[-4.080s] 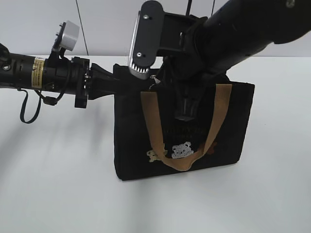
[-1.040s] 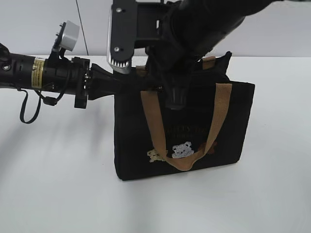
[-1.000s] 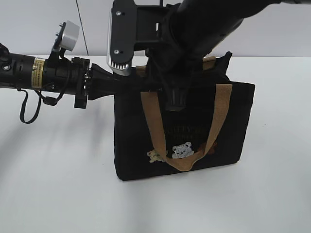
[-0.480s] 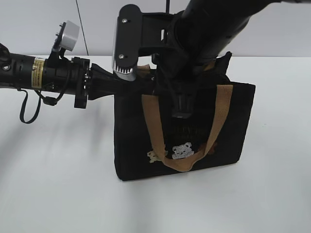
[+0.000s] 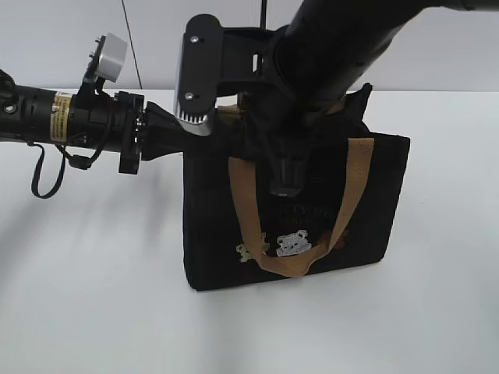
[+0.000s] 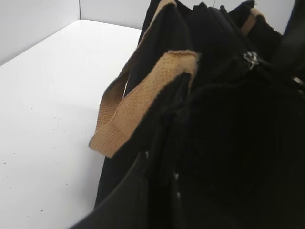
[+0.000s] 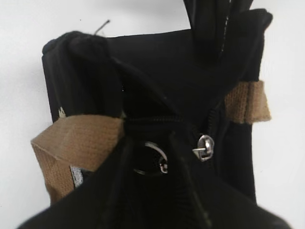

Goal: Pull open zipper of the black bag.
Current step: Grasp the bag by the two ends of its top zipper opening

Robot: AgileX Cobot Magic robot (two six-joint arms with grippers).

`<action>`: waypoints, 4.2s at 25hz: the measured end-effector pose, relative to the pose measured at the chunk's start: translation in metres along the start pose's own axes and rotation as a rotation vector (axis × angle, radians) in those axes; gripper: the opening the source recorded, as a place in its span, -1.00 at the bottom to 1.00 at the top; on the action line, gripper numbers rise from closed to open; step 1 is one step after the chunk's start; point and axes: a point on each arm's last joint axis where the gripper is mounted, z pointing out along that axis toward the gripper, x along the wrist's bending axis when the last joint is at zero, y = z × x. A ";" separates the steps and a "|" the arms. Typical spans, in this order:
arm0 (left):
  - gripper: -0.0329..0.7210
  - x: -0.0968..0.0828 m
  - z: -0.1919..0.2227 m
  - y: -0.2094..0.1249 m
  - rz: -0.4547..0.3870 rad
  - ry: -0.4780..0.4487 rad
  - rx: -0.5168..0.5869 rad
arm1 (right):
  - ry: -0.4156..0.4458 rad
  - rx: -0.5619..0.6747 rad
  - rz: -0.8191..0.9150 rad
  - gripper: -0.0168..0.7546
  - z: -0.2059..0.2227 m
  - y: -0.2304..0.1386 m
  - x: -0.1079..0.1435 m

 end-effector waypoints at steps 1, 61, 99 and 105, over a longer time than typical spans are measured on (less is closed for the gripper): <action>-0.84 0.000 0.000 0.000 0.000 0.000 0.000 | 0.002 0.002 -0.005 -0.44 0.001 0.000 0.000; -0.84 0.000 0.000 0.000 0.000 0.002 0.002 | -0.106 0.029 0.643 -0.28 -0.017 0.003 -0.020; -0.84 0.000 0.000 0.000 -0.001 0.002 -0.003 | -0.116 0.026 0.806 -1.00 -0.020 -0.008 -0.028; -0.84 0.000 0.000 0.001 -0.002 0.002 -0.005 | -0.167 0.110 0.781 -1.00 -0.023 -0.017 -0.029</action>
